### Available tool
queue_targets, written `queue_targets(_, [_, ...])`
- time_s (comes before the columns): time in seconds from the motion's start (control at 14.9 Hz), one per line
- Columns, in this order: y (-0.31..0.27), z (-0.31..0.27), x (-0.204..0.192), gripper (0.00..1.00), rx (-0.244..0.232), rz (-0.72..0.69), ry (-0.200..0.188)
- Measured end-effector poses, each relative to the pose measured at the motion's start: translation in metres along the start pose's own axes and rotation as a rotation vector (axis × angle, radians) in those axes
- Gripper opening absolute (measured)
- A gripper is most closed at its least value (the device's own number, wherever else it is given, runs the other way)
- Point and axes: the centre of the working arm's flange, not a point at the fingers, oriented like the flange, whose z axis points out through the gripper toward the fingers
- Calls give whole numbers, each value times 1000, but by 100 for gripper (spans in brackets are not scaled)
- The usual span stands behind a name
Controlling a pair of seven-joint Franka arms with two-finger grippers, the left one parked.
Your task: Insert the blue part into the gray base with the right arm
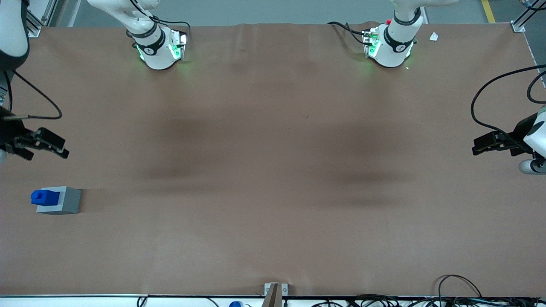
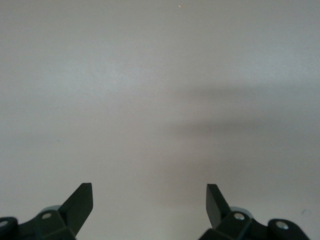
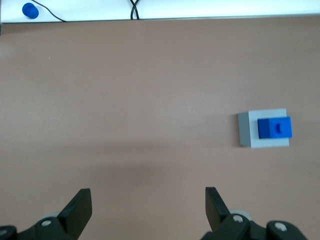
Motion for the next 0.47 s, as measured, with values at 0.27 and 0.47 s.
queue_targets(0.27, [-4,-27,-36,100,10,4,-36])
queue_targets(0.47, [-8,-40,-42,100,9,-5,-57])
